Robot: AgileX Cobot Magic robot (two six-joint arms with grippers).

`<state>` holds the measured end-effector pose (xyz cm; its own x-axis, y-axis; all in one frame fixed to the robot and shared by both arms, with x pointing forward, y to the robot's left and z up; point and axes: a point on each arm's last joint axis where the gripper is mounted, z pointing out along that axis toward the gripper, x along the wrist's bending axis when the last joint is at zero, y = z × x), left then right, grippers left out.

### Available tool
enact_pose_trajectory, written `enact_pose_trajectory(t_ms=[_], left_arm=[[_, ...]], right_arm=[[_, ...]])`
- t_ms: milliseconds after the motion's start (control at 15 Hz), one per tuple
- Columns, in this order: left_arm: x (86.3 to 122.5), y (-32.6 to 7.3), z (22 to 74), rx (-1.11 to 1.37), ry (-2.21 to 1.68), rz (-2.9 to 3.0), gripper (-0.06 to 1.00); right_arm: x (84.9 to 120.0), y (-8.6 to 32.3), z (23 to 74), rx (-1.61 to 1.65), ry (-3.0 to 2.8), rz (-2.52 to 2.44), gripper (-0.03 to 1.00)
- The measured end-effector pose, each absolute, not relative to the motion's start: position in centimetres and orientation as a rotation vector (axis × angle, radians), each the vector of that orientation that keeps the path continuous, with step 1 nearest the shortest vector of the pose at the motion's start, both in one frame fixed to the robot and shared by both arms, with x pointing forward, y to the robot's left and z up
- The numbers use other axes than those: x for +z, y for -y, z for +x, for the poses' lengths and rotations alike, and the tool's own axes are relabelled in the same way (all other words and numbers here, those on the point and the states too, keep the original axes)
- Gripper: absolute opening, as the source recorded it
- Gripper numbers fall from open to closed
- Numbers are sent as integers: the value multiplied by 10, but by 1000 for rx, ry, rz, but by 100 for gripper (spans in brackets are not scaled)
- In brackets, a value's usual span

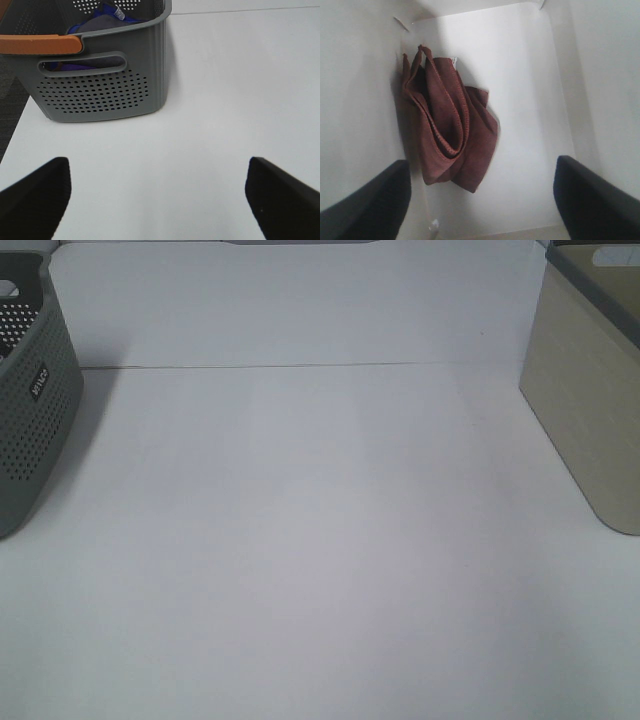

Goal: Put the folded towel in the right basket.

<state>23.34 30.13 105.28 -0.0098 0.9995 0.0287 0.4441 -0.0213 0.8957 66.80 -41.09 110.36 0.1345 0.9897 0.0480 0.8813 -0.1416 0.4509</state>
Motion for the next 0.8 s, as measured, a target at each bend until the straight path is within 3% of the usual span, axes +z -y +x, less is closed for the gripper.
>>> enact_pose_trajectory(t_ms=[400, 600, 800], left_arm=[[1053, -301, 233, 987, -1541, 1553, 88], [1053, -301, 233, 987, -1541, 1553, 88], [1053, -301, 233, 987, -1541, 1553, 88]], right_arm=[[1149, 394, 648, 673, -1763, 2063, 77], [1193, 356, 624, 767, -1807, 1899, 77], [1212, 321, 592, 762, -1873, 1790, 77]])
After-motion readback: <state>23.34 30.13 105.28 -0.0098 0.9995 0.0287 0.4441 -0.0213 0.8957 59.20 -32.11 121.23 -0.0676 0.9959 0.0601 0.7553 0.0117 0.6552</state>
